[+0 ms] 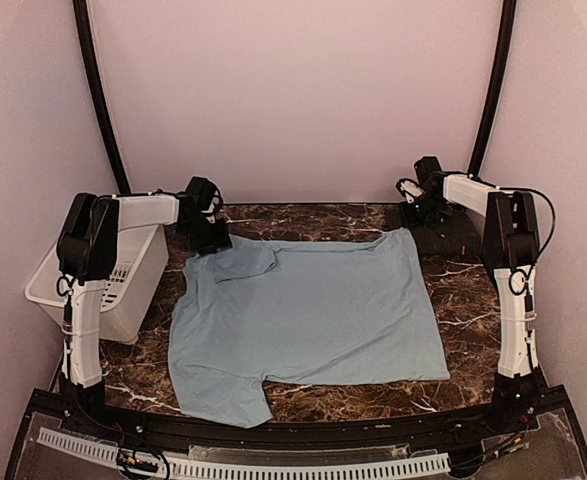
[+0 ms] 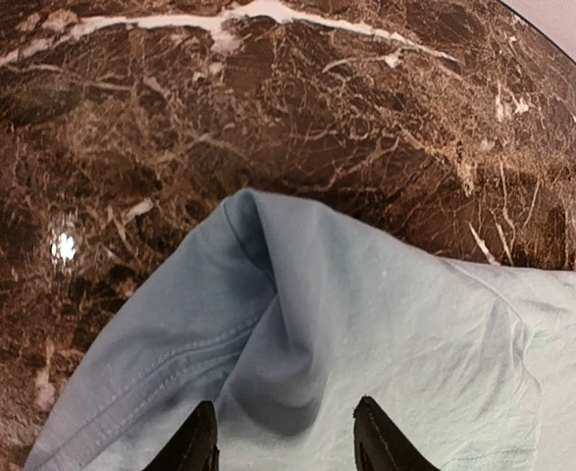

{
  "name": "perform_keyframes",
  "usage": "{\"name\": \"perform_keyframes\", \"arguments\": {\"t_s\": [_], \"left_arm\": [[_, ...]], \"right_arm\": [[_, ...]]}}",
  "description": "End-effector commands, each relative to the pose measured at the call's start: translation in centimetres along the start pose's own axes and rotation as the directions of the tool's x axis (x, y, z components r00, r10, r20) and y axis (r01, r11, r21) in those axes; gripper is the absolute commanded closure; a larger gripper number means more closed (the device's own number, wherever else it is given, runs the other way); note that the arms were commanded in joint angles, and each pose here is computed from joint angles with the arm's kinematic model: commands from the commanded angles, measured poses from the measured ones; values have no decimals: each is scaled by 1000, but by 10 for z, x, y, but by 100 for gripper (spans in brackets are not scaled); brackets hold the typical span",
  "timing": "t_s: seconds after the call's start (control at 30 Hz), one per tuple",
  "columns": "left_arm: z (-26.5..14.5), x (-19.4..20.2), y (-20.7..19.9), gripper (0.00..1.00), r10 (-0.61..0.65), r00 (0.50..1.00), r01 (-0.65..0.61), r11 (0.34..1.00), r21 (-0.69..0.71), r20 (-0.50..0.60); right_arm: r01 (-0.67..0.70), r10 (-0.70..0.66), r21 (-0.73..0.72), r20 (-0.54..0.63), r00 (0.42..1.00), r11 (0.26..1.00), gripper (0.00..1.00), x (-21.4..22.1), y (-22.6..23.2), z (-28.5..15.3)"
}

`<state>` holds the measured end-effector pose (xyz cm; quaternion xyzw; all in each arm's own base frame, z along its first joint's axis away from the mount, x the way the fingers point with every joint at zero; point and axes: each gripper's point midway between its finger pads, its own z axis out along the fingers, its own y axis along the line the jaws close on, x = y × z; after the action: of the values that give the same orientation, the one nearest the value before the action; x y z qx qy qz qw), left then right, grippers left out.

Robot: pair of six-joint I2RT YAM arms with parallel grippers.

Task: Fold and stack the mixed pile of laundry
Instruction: Adjust the flattened T-shirt at the center of the board.

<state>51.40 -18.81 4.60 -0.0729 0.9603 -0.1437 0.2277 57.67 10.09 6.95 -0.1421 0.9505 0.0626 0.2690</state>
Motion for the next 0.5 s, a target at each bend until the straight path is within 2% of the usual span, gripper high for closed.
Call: {"name": "perform_keyframes", "arguments": {"t_s": [0.0, 0.27, 0.47], "left_arm": [[-3, -17, -3, 54, 19, 999, -19, 1000, 4, 29], [8, -22, -7, 56, 20, 1000, -20, 1000, 24, 15], [10, -12, -7, 58, 7, 999, -6, 1000, 29, -34]], "right_arm": [[-2, 1, 16, 51, 999, 1000, 100, -15, -4, -18], [-1, 0, 17, 56, 998, 1000, 100, -17, -4, -20], [-2, 1, 22, 54, 999, 1000, 100, -16, -5, -20]]}}
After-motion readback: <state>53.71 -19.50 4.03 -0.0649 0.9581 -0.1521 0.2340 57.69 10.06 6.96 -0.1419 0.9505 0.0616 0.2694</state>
